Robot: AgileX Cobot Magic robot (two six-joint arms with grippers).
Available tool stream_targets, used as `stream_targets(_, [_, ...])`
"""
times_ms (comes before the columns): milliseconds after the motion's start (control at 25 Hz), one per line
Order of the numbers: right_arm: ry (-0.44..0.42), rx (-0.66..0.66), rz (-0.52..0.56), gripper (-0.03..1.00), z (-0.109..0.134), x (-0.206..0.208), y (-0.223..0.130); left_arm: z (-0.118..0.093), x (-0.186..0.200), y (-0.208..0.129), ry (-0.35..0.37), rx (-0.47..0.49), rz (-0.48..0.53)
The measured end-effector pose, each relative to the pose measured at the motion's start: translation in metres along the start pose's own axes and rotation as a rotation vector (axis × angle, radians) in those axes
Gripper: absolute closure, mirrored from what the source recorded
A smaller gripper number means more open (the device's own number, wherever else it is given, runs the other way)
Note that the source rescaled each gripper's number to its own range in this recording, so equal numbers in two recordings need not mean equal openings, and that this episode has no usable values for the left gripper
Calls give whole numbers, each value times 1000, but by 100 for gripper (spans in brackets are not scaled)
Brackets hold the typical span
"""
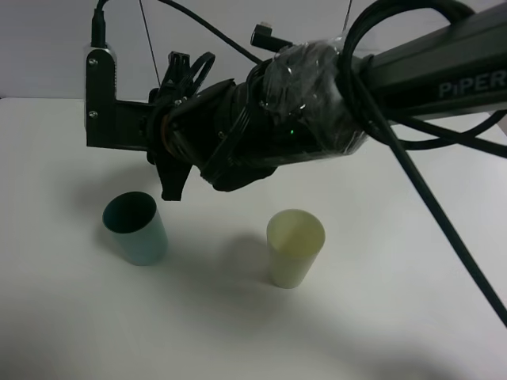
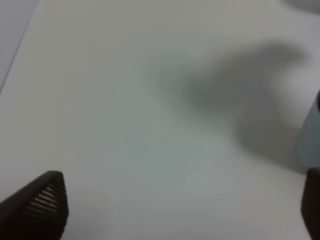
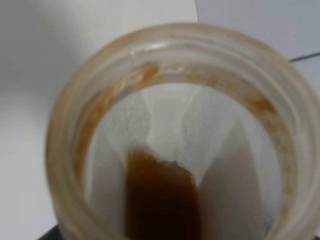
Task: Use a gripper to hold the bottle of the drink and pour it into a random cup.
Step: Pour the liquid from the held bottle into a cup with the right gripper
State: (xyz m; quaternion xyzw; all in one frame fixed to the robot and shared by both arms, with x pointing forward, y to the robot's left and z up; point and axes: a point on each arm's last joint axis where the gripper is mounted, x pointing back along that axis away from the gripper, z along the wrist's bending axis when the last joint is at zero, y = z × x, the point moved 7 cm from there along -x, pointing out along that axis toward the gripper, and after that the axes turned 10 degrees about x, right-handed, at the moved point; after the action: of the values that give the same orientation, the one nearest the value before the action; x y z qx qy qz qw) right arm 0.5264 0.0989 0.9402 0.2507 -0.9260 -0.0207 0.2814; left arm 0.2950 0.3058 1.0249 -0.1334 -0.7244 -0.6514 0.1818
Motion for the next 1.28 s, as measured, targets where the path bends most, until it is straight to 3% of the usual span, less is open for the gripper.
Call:
stream_targets(320, [-5, 146, 2, 97, 2, 2, 4, 0, 0, 0, 0, 0, 0])
stream_targets(1280, [-38, 263, 84, 97, -2, 6, -2, 0, 0, 0, 0, 0, 0])
